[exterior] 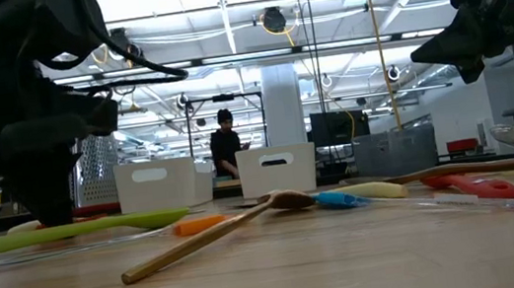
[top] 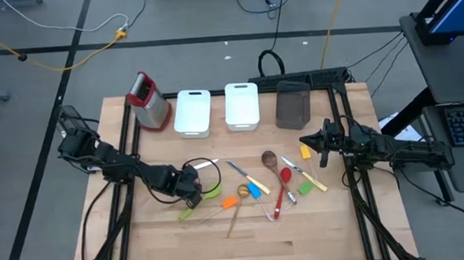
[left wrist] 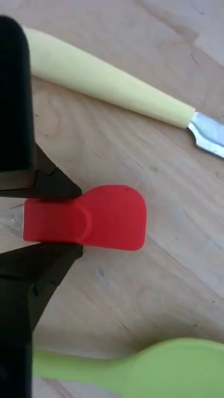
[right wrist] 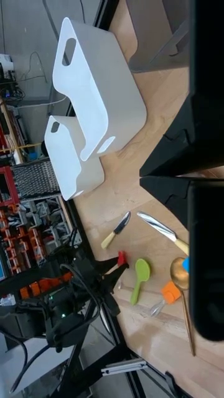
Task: Pick & Place Kitchen Items
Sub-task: Put the red spatula into the black bin
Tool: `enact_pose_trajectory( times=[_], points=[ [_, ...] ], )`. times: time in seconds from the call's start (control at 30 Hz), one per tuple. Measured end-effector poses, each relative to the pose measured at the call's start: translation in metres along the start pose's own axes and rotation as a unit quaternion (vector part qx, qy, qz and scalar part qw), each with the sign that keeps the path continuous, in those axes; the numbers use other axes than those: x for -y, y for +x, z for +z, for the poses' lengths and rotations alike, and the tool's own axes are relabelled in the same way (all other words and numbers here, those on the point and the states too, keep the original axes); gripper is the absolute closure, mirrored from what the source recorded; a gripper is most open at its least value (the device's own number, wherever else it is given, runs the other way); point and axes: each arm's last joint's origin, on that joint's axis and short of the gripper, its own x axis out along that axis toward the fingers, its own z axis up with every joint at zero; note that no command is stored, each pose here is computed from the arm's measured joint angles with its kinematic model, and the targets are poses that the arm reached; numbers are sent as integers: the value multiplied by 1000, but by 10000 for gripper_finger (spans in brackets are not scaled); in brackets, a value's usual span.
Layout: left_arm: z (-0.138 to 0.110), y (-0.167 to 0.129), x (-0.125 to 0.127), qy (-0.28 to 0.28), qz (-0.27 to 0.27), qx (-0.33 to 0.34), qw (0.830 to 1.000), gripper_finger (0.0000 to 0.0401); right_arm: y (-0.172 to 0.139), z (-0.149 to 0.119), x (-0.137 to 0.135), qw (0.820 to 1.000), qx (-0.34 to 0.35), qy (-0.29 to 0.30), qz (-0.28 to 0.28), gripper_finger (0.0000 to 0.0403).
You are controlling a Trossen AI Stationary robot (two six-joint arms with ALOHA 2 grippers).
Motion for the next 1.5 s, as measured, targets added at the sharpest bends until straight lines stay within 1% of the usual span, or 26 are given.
enact_pose_trajectory(
  times=[0.13, 0.37, 0.63, 0.97, 1.1, 1.23, 1.4, 1.5],
  points=[
    [0, -1, 0, -19, -4, -3, 1000, 316, 0, 0, 0, 1000, 0, 0, 0, 399],
    [1, -3, 1, -31, -14, -9, 999, 317, 0, 0, 0, 1000, 0, 0, 0, 399],
    [8, -12, 9, -19, -9, -23, 1000, 317, 0, 0, 0, 1000, 0, 0, 0, 398],
    [13, -21, 15, -25, -15, -38, 999, 317, 0, 0, 0, 1000, 0, 0, 0, 399],
    [17, -27, 20, -16, -41, -68, 997, 317, 0, 0, 0, 1000, 0, 0, 0, 399],
    [21, -29, 21, -9, -53, -79, 995, 317, 0, 0, 0, 1000, 0, 0, 0, 399],
    [24, -31, 19, -18, -59, -88, 994, 317, 0, 0, 0, 1000, 0, 0, 0, 398],
    [27, -38, 17, -25, -81, -93, 992, 317, 0, 0, 0, 1000, 0, 0, 0, 399]
  ],
)
